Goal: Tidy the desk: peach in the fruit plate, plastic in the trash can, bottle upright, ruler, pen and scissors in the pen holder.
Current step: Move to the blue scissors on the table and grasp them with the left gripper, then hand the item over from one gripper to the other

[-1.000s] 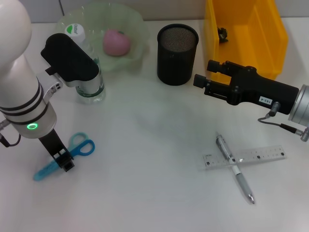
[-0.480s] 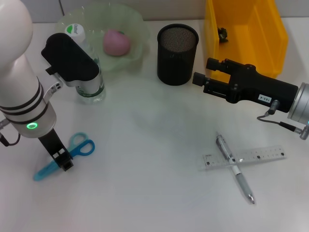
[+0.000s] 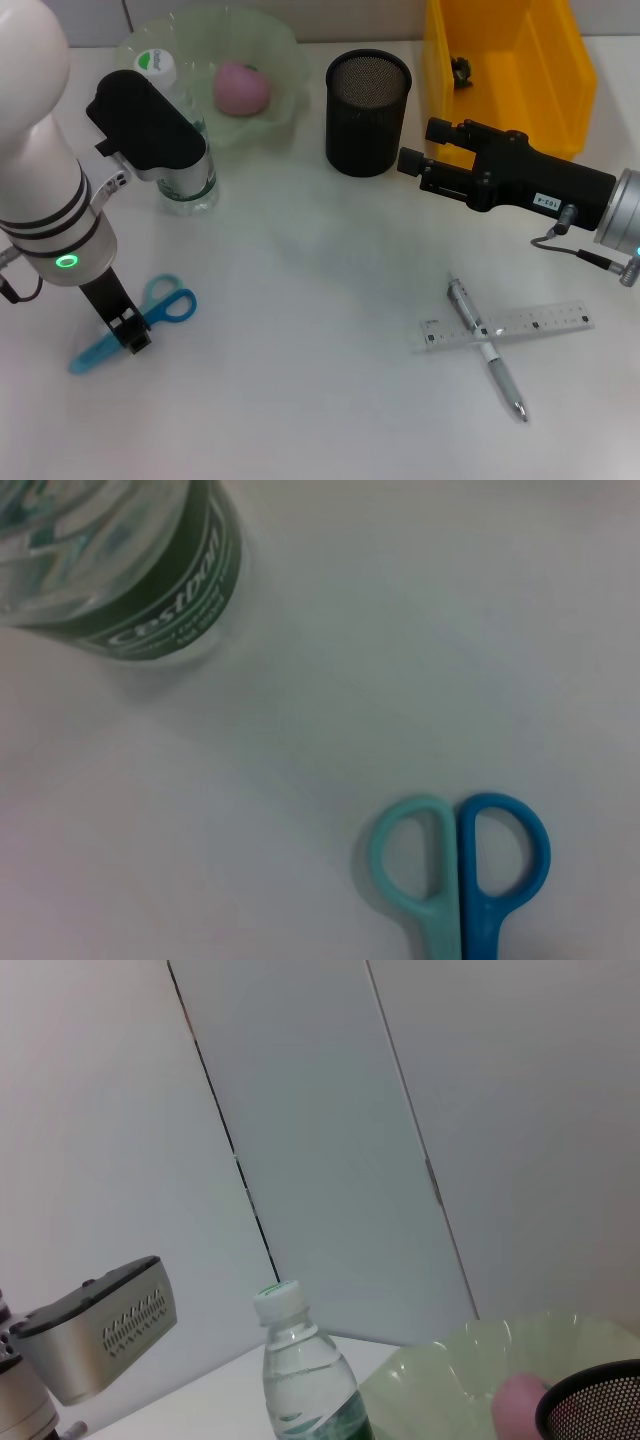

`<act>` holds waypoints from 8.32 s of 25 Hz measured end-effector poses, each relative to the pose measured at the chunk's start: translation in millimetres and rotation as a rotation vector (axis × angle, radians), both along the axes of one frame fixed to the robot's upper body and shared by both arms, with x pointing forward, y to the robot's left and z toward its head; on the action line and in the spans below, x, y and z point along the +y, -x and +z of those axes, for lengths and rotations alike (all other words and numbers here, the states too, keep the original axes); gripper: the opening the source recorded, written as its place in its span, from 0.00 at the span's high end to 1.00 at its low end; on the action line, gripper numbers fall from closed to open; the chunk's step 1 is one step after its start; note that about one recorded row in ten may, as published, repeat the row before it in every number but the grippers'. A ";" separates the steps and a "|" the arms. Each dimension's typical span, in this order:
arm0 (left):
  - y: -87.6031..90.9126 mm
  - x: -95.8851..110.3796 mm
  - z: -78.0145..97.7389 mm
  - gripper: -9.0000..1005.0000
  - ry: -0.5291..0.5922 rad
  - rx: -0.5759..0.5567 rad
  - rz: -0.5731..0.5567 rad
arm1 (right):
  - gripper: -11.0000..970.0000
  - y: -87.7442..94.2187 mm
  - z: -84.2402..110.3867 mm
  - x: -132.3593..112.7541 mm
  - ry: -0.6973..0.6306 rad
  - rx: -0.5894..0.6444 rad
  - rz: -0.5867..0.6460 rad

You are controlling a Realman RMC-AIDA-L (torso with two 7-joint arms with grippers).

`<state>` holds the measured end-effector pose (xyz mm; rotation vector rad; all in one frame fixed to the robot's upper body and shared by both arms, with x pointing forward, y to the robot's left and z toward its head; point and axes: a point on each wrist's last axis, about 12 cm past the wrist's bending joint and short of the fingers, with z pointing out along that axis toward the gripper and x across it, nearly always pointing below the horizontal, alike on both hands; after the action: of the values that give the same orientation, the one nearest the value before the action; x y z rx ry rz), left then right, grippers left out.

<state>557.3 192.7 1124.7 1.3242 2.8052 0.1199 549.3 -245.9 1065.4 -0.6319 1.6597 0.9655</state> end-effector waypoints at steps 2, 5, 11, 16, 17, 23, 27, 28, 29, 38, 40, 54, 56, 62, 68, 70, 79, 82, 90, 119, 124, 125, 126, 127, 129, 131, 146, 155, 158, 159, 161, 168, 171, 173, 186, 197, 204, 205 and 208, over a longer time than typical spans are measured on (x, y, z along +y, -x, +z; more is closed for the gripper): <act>0.4 -0.5 -0.5 0.58 -0.003 0.001 -0.005 | 0.26 -0.1 0.0 0.0 0.000 0.000 0.000; 0.2 -1.3 -0.3 0.58 -0.004 0.000 -0.009 | 0.26 -0.2 0.1 0.1 0.000 0.000 0.000; -0.6 -2.5 0.6 0.60 -0.003 -0.004 -0.013 | 0.26 -0.2 0.1 0.1 0.000 0.000 0.000; -0.3 -2.8 -0.4 0.70 -0.004 0.003 -0.018 | 0.26 -0.1 0.1 0.1 0.000 0.000 0.001; -0.3 -2.5 -1.0 0.71 -0.005 0.006 -0.019 | 0.26 -0.1 0.1 0.1 0.000 0.000 0.001; -0.8 -2.9 -0.6 0.73 -0.005 0.003 -0.020 | 0.26 -0.2 0.1 0.1 0.001 0.000 0.000; -1.2 -2.9 -0.2 0.76 -0.006 -0.001 -0.021 | 0.26 -0.2 0.0 0.1 0.001 0.000 0.000; -1.2 -2.8 -0.4 0.76 -0.008 0.000 -0.022 | 0.26 -0.2 0.0 0.1 0.001 0.000 0.000; -1.3 -2.7 -0.6 0.76 -0.008 0.000 -0.022 | 0.26 -0.2 0.0 0.1 0.001 0.000 0.000; -3.5 -3.6 2.7 0.76 0.000 -0.021 -0.022 | 0.26 -1.3 1.3 -0.7 -0.011 -0.004 -0.013; -3.5 -3.6 2.7 0.76 0.000 -0.021 -0.022 | 0.26 -1.5 2.2 -2.4 -0.026 -0.008 -0.030; -1.6 -4.0 42.8 0.76 0.096 -0.204 -0.017 | 0.26 0.1 -1.4 -21.7 -0.071 0.000 -0.162; 0.5 -4.2 48.8 0.76 0.112 -0.231 -0.017 | 0.26 2.5 -3.0 -26.2 -0.076 0.000 -0.185; 6.2 -4.5 74.5 0.76 0.178 -0.346 -0.021 | 0.26 11.6 -8.0 -37.3 -0.085 0.001 -0.231; 4.5 -9.3 90.2 0.76 0.303 -0.426 -0.028 | 0.26 18.4 -13.3 -41.3 -0.087 0.017 -0.247; 3.0 -13.5 95.1 0.76 0.356 -0.453 -0.039 | 0.26 19.8 -14.4 -42.1 -0.087 0.021 -0.250; 5.7 -28.7 117.6 0.76 0.540 -0.573 -0.116 | 0.26 22.0 -18.0 -41.9 -0.086 0.035 -0.257; 6.5 -32.9 123.8 0.76 0.620 -0.602 -0.151 | 0.26 22.1 -18.6 -41.5 -0.081 0.031 -0.257; 2.4 -41.0 126.6 0.76 0.887 -0.706 -0.220 | 0.26 21.1 -18.3 -40.8 -0.080 0.030 -0.255; -46.5 -42.3 31.4 0.76 1.303 -0.790 -0.136 | 0.26 30.3 -27.6 -35.2 -0.093 0.075 -0.236; -47.5 -43.3 22.3 0.76 1.340 -0.795 -0.149 | 0.26 30.0 -27.4 -34.4 -0.095 0.075 -0.233; -47.5 -43.6 21.7 0.76 1.344 -0.792 -0.150 | 0.26 29.3 -26.7 -33.5 -0.097 0.073 -0.229; -46.3 -44.3 21.1 0.76 1.353 -0.784 -0.158 | 0.26 28.1 -25.5 -32.4 -0.100 0.069 -0.223; -46.3 -44.3 21.1 0.76 1.353 -0.784 -0.158 | 0.26 28.1 -25.5 -32.4 -0.100 0.069 -0.223; -44.0 -44.9 21.0 0.76 1.367 -0.774 -0.176 | 0.26 24.6 -20.9 -29.0 -0.111 0.054 -0.201; -42.0 -44.9 20.9 0.76 1.376 -0.767 -0.189 | 0.26 20.5 -13.2 -27.0 -0.123 0.035 -0.166; 5.5 -8.1 -0.6 0.76 1.512 -0.579 -0.221 | 0.26 12.0 52.2 -33.2 -0.027 -0.048 0.242; 24.7 -4.5 -5.0 0.76 1.548 -0.495 -0.308 | 0.25 4.9 60.6 -22.9 -0.017 -0.009 0.315; 25.9 -1.8 -4.3 0.76 1.558 -0.500 -0.308 | 0.25 5.9 62.6 -17.5 -0.017 0.005 0.363; 25.9 -1.8 -4.3 0.76 1.558 -0.500 -0.308 | 0.25 5.9 62.6 -17.5 -0.017 0.005 0.363; 25.7 -0.7 -4.3 0.76 1.560 -0.507 -0.302 | 0.25 7.3 63.3 -16.1 -0.018 0.006 0.384; 26.7 -2.0 -5.4 0.76 1.559 -0.501 -0.305 | 0.26 9.0 64.7 -11.3 -0.029 0.006 0.417; 27.8 -5.0 -6.8 0.76 1.555 -0.492 -0.315 | 0.26 7.7 65.0 -6.3 -0.028 0.007 0.430; 27.8 -5.6 -6.6 0.76 1.557 -0.491 -0.317 | 0.26 7.1 65.4 -4.7 -0.029 0.006 0.435; 28.6 -7.8 -4.8 0.76 1.568 -0.484 -0.334 | 0.27 7.3 62.3 1.9 -0.028 0.018 0.445; 28.6 -8.3 -4.3 0.76 1.570 -0.485 -0.336 | 0.28 4.9 60.9 6.8 -0.019 0.019 0.440; 28.1 -8.9 -3.2 0.76 1.570 -0.488 -0.341 | 0.35 4.3 60.6 7.4 -0.016 0.014 0.436; 28.0 -8.8 -3.0 0.76 1.570 -0.488 -0.342 | 0.37 4.4 60.6 7.6 -0.016 0.013 0.436; 27.3 -9.0 -2.2 0.76 1.569 -0.489 -0.346 | 0.46 4.4 60.6 7.9 -0.016 0.011 0.437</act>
<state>530.0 183.7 1122.5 0.9680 1.3498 -1.2346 544.9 -238.0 1126.0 -1.0053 1.5514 1.2905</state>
